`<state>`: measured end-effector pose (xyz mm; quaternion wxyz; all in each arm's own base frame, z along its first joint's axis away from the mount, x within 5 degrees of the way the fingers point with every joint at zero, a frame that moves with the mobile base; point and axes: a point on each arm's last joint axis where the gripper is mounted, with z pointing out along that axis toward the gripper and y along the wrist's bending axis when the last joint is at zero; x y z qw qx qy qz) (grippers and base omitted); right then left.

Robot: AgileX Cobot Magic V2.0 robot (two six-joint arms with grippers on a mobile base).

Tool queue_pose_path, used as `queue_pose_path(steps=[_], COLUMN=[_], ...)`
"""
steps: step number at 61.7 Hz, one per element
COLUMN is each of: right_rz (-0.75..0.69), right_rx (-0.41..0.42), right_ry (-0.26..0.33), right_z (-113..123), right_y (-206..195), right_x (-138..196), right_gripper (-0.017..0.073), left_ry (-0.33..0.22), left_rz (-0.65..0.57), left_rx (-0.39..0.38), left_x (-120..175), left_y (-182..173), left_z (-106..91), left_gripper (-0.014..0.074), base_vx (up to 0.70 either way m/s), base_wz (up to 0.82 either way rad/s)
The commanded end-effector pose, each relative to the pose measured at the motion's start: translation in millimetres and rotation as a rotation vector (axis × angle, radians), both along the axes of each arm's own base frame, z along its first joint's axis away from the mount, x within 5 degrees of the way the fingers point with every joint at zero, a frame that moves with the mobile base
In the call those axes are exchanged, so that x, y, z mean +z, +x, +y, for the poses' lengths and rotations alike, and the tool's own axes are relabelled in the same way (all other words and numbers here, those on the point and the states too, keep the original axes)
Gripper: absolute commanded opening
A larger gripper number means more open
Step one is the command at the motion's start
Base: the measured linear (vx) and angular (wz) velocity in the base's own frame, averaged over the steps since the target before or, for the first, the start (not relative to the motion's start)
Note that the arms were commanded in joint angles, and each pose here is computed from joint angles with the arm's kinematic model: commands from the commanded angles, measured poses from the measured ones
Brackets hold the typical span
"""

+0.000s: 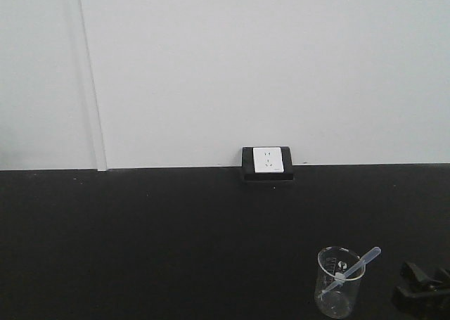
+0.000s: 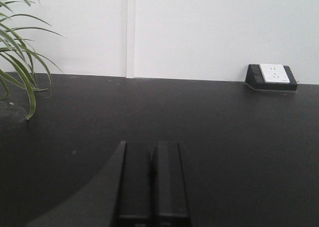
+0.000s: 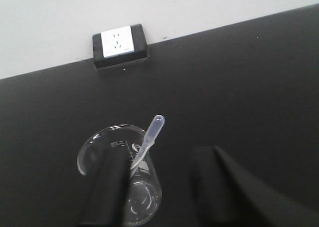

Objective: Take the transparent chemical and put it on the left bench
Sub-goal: 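Close the right gripper on the dropper pipette's bulb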

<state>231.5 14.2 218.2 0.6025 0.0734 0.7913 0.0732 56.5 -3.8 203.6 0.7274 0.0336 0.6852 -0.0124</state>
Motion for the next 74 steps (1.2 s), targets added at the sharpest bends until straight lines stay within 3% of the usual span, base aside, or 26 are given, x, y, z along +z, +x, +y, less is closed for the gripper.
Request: queue_pose_path(steps=[1, 6, 22, 29, 39, 74], right_rz=[-0.202, -0.214, -0.140, -0.126, -0.119, -0.153], right_rx=[-0.004, 0.002, 0.058, 0.050, 0.050, 0.052], right_ry=[-0.009, -0.020, -0.035, 0.004, 0.004, -0.007], right_z=[0.1, 1.2, 9.8, 11.3, 12.7, 12.6], right_y=[15.5, 26.5, 76.2, 95.1, 113.1, 112.8], right_x=[16.3, 9.4, -14.9, -23.0, -31.0, -18.5], right_gripper=[0.0552, 0.0583, 0.0558, 0.0538, 0.0497, 0.0099], left_ry=[-0.014, -0.014, -0.014, -0.014, -0.014, -0.014], left_rz=[-0.081, -0.081, -0.081, -0.081, -0.081, -0.081], left_rx=[-0.001, -0.001, -0.001, -0.001, -0.001, -0.001], left_x=[2.7, 2.7, 2.7, 2.7, 2.7, 2.7], left_y=[-1.5, -1.5, -1.5, -1.5, -1.5, -1.5], left_z=[0.2, 0.2, 0.2, 0.2, 0.2, 0.2], left_gripper=[-0.0003, -0.0003, -0.0003, -0.0003, -0.0003, -0.0003], base_vx=[0.00, 0.00, 0.00, 0.00, 0.00, 0.00], base_wz=[0.00, 0.00, 0.00, 0.00, 0.00, 0.00])
